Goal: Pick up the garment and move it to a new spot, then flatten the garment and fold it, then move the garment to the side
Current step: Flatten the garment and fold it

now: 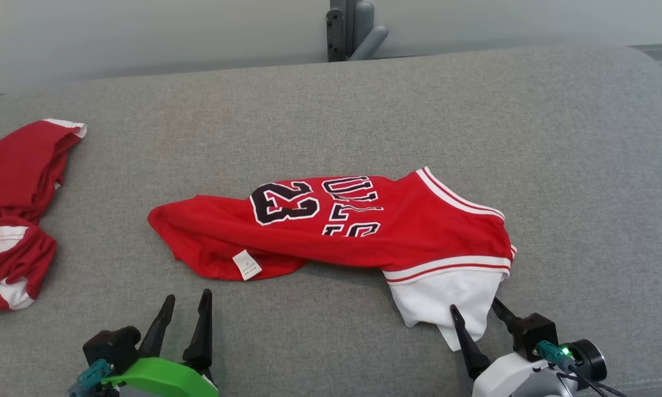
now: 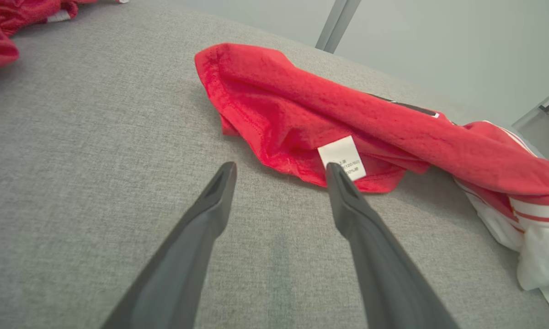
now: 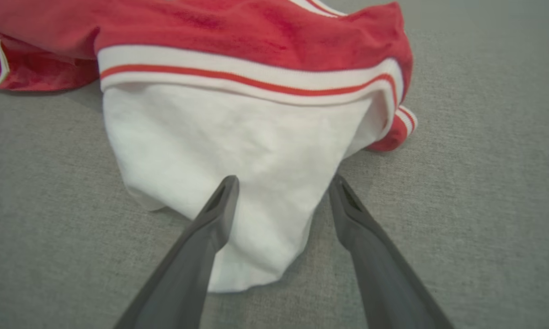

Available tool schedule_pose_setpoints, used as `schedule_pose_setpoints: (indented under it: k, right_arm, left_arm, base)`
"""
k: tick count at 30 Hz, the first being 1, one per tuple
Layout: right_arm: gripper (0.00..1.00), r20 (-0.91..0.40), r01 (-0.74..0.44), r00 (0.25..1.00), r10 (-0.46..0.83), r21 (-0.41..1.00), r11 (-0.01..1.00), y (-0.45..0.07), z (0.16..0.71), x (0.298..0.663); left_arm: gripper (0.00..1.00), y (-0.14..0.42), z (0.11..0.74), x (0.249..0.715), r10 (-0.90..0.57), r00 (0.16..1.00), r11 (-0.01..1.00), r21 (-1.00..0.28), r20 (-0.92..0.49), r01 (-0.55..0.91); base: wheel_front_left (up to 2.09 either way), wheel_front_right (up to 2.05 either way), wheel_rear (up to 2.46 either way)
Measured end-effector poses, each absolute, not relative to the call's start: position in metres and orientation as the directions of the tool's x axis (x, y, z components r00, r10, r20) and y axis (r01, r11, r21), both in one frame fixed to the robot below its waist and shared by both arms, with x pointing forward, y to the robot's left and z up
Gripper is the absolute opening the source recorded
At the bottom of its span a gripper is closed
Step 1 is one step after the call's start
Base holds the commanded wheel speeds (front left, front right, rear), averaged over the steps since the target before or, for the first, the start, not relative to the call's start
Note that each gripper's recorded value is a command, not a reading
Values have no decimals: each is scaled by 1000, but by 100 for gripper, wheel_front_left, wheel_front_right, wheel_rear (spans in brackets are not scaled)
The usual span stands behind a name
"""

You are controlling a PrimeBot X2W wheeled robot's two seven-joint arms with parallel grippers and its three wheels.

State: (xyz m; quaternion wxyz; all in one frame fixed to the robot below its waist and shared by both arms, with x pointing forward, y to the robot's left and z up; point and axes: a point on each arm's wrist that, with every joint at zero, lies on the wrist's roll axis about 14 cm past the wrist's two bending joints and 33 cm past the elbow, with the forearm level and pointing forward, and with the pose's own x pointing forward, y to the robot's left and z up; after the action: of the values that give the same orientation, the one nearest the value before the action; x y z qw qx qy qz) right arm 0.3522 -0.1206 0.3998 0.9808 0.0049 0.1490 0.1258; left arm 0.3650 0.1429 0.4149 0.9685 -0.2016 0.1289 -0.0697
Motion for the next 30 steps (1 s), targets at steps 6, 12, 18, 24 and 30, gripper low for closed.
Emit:
schedule_pose_setpoints:
  k: [6,12,18,24,30]
  right_arm:
    - [100,-322,-268,905,276,71,961,-111,388,359]
    - [100,-323,-272,904,282,76,959,-109,383,367]
    - [100,-330,-279,898,290,82,957,-107,377,372]
    - [100,-332,-269,901,280,81,960,-110,375,374]
    - [100,-329,-267,902,280,84,960,-110,375,374]
  left_arm:
    - [100,123,399,368,-261,924,861,-500,-281,91]
    - [100,119,393,379,-293,908,841,-532,-300,96]
    - [100,115,380,391,-312,890,831,-549,-332,86]
    - [100,116,372,398,-310,888,827,-557,-341,75]
    - [0,112,370,400,-329,880,828,-553,-342,94]
  base:
    - [0,0,0]
    - [0,0,0]
    - [0,0,0]
    - [0,0,0]
    - [0,0,0]
